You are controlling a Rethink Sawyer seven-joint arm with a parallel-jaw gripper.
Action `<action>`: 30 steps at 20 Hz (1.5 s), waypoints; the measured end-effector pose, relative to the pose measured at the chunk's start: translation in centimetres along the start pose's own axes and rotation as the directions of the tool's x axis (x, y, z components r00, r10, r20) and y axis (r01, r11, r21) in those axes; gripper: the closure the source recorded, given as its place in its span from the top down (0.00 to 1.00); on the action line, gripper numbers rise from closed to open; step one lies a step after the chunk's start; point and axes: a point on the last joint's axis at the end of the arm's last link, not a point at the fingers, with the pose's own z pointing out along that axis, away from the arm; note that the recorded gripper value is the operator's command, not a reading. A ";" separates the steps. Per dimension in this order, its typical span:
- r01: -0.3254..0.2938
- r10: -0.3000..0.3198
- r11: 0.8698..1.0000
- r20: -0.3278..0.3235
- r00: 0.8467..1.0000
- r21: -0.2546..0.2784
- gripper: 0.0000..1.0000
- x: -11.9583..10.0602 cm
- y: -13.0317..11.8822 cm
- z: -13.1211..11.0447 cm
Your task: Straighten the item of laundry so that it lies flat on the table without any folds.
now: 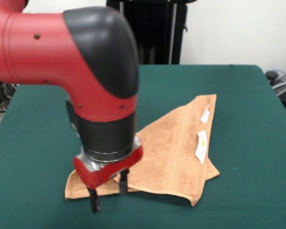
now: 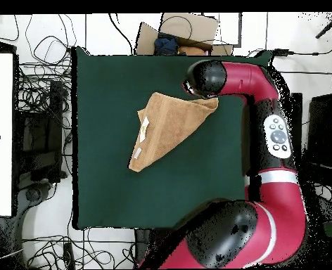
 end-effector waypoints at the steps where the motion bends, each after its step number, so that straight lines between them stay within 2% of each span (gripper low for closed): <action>1: 0.005 -0.005 1.000 0.001 1.000 0.007 1.00 -0.7 0.0 -0.3; 6: 0.027 -0.027 0.998 0.009 1.000 0.060 1.00 -4.0 -0.3 -1.8; 10: 0.025 -0.026 0.997 0.013 1.000 0.076 1.00 -4.8 -0.8 -2.4; 13: 0.015 -0.016 0.998 0.013 1.000 0.064 1.00 -5.0 -0.8 -2.8; 17: 0.000 0.000 1.000 0.012 1.000 0.016 1.00 -5.8 0.0 -3.1; 23: -0.009 0.009 0.997 0.008 1.000 -0.071 1.00 -8.1 2.7 -2.1; 24: -0.005 0.005 0.995 0.004 1.000 -0.102 1.00 -9.2 4.1 -1.4; 30: 0.012 -0.013 0.985 -0.003 1.000 -0.171 1.00 -12.3 8.2 1.0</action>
